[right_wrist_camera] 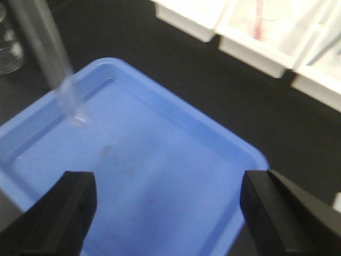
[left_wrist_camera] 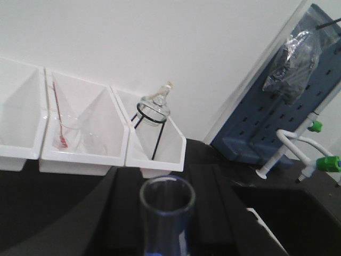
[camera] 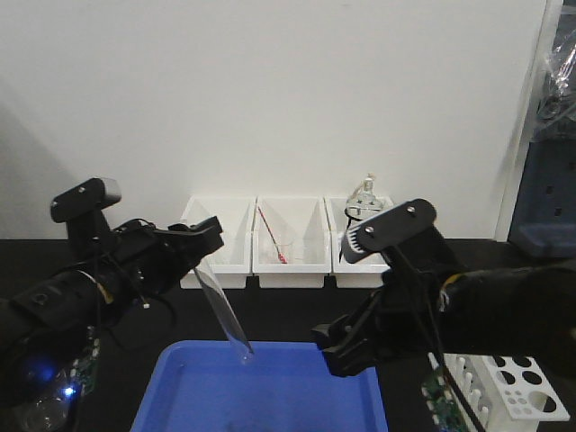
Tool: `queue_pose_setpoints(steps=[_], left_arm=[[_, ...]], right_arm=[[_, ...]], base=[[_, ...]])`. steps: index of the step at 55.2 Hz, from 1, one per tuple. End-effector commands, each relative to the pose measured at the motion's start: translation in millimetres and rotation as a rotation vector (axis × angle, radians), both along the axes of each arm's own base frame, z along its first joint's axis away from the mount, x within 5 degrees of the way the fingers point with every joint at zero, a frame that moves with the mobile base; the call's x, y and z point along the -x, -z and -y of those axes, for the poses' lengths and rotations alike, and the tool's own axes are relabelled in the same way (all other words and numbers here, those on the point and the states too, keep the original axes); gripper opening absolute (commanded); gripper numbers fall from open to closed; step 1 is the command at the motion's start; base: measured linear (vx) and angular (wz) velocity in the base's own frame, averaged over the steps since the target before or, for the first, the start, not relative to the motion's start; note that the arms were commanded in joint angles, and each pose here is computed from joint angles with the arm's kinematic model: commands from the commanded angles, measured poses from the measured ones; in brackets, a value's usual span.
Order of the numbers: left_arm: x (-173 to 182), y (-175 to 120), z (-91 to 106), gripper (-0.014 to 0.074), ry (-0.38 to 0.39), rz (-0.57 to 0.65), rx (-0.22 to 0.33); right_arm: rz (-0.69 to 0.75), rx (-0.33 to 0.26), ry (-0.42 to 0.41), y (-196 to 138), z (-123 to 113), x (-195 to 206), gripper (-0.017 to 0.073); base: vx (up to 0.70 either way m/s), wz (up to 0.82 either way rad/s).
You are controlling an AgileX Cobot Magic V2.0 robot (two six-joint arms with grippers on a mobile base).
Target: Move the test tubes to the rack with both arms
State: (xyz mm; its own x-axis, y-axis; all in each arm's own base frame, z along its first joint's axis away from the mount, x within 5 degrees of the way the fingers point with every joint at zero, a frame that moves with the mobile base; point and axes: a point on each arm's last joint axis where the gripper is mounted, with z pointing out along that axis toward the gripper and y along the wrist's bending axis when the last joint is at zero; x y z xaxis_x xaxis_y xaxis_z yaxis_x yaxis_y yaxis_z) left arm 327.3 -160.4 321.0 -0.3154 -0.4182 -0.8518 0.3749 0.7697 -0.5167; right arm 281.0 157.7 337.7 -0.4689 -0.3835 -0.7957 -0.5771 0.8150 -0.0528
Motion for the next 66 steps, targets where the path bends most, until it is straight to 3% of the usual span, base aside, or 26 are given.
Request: queue_pose_setpoints(steps=[1, 10, 27, 57, 66], left_arm=[[8.3, -30.0, 12.2, -0.0009, 0.051, 0.116, 0.102], [15.4, -29.9, 28.0, -0.0009, 0.103, 0.119, 0.144], [23.5, -29.5, 42.5, -0.0009, 0.151, 0.123, 0.151], [38.3, -28.9, 63.2, -0.0009, 0.219, 0.112, 0.153], [39.7, -28.9, 65.0, -0.0009, 0.225, 0.11, 0.155]], right_arm=[[0.084, -0.058, -0.06, -32.5, -9.8, -4.2, 0.0589], [0.113, -0.123, -0.139, -43.5, -23.0, -12.8, 0.0589], [0.093, -0.135, -0.208, -30.5, -35.1, -22.5, 0.0589], [0.132, -0.137, -0.185, -24.4, -38.2, -33.2, 0.0588], [0.161, -0.143, -0.169, -26.5, -37.5, -35.3, 0.0541]], base=[[0.0, 0.0], [0.0, 0.0], [0.0, 0.0], [0.0, 0.0], [0.0, 0.0]])
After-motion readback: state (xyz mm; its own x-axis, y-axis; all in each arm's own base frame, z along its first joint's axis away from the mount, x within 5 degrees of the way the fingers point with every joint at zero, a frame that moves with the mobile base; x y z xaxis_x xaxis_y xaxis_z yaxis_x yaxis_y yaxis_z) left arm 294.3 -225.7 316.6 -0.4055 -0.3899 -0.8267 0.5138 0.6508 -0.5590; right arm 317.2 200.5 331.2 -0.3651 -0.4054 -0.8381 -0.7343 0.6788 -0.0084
